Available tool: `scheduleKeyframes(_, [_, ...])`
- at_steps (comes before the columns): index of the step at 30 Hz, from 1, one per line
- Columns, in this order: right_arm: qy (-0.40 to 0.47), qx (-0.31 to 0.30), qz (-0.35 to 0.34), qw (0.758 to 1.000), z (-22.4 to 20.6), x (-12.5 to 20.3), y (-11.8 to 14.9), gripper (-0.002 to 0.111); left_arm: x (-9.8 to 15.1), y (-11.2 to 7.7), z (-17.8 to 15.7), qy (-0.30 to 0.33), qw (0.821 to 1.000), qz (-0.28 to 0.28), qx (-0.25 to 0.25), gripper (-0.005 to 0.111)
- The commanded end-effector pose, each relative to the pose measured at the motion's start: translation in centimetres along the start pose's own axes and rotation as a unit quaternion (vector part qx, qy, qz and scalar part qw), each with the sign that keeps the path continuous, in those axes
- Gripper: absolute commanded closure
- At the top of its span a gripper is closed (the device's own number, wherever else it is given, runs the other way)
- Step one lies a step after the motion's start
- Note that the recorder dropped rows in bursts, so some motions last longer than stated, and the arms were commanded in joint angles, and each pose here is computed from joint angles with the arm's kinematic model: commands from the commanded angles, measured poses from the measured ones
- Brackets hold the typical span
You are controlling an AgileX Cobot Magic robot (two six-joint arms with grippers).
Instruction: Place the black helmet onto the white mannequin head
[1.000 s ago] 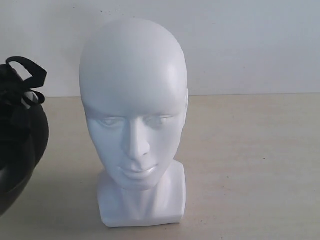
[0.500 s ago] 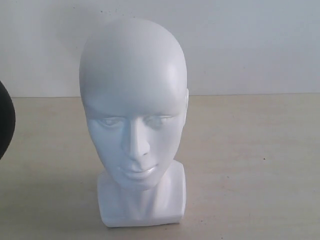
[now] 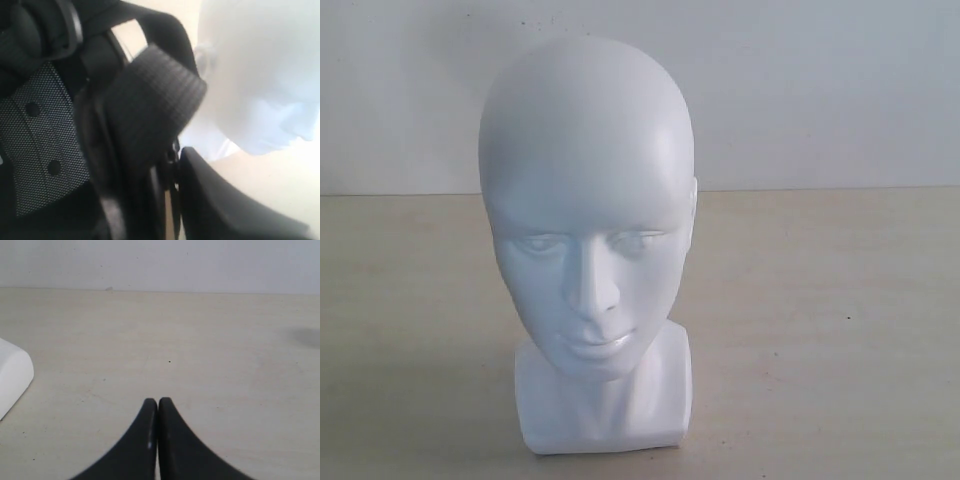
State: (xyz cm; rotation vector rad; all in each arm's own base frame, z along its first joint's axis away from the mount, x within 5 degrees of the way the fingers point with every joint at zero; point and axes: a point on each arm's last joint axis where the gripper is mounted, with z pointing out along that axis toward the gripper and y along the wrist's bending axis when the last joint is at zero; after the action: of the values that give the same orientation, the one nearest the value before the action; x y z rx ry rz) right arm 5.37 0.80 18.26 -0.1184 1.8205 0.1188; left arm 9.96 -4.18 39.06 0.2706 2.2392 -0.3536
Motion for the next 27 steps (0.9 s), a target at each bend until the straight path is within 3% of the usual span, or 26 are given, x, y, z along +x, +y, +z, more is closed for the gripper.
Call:
scheduleKeyframes(1, [-0.008,0.002,-0.003,1.0,-0.1,-0.1,0.0,0.108,-1.7,-1.1,-1.6,-0.083,0.995,0.024,0.05,0.102])
scheduleKeyframes(14, [-0.008,0.002,-0.003,1.0,-0.1,-0.1,0.0,0.108,-2.6,-1.5,-4.2,-0.191,0.979,0.025,0.062,0.102])
scheduleKeyframes(21, [-0.008,0.002,-0.003,1.0,-0.1,-0.1,0.0,0.108,-2.7,-1.0,-5.1,-0.228,0.973,0.021,0.034,0.102])
scheduleKeyframes(27, [-0.008,0.002,-0.003,1.0,-0.1,-0.1,0.0,0.108,-2.6,-0.7,-6.8,-0.298,0.954,0.005,0.023,0.102])
